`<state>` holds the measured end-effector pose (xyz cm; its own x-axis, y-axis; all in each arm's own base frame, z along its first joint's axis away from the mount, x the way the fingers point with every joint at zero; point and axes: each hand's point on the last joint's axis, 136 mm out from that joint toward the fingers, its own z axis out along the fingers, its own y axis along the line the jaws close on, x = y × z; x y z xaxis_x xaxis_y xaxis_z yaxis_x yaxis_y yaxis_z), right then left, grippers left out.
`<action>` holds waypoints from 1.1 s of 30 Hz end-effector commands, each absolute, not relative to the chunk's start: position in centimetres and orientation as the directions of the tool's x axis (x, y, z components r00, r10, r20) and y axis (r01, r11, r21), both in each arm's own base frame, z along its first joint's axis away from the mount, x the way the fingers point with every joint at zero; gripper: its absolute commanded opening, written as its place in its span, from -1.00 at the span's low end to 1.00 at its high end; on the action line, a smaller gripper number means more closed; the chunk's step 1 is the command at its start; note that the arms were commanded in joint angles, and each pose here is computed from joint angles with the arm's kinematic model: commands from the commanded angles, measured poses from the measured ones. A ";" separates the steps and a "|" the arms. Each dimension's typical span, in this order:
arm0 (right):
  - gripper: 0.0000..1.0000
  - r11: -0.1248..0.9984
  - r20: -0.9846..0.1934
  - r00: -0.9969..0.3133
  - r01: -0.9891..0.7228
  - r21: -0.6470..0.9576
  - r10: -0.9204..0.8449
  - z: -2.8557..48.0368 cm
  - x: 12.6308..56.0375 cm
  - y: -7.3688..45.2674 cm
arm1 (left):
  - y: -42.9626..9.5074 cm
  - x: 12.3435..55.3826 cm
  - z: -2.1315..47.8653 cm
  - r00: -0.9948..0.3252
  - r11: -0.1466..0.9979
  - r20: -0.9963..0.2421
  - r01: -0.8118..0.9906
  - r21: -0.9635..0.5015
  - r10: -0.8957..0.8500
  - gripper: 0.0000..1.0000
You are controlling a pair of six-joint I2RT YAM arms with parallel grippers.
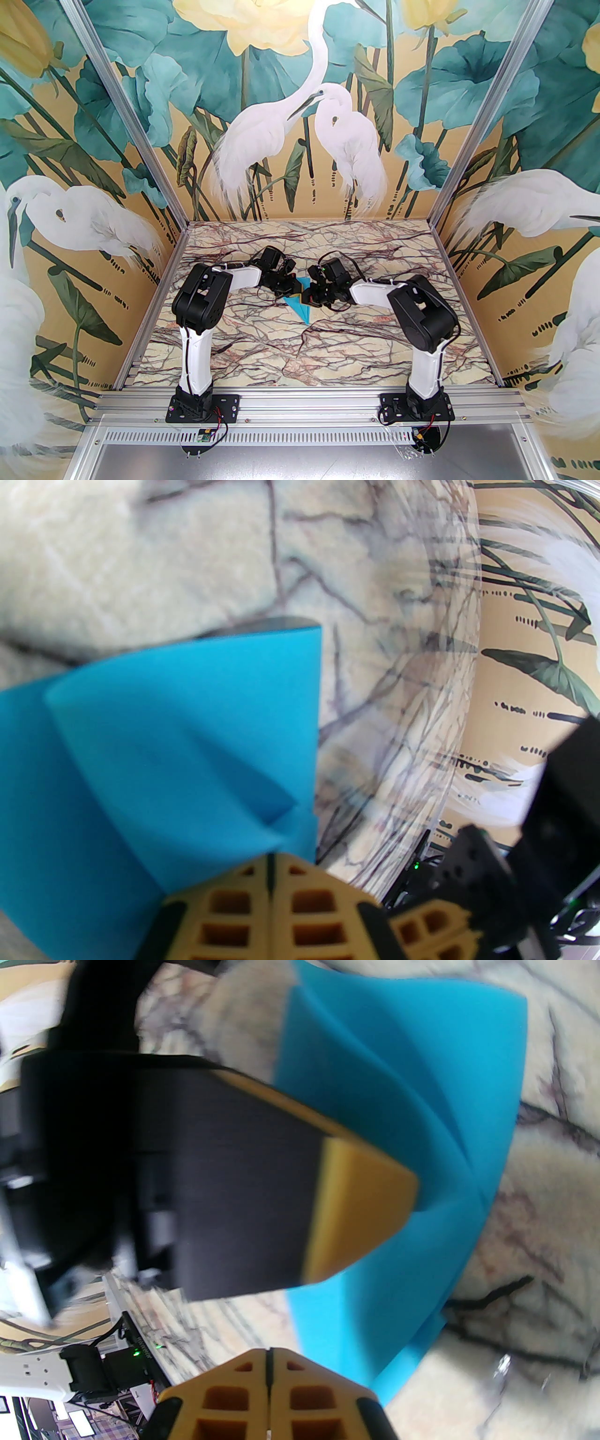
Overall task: Fold a paper plane with a square sheet of paper (fold left side to right side)
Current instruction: Fourth fold the wing at the center of the table.
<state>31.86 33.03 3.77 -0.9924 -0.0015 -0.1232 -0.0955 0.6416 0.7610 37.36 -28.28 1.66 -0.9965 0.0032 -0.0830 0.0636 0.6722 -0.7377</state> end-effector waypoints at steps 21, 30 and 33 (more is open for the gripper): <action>-1.00 0.839 0.017 -0.998 -0.038 0.543 -0.056 -3.2 28.8 29.1 | -27.8 37.7 3.4 -0.994 0.697 -0.105 0.068 -0.714 -0.010 -0.97; -1.00 0.853 0.024 -0.999 -0.026 0.521 -0.045 -3.7 28.8 28.6 | -28.3 35.7 5.1 -0.985 0.583 -0.169 0.118 -0.804 -0.033 -1.00; -1.00 0.854 0.028 -0.998 -0.026 0.519 -0.047 -3.8 28.7 28.6 | -28.1 35.5 4.1 -0.987 0.581 -0.151 0.095 -0.809 -0.049 -1.00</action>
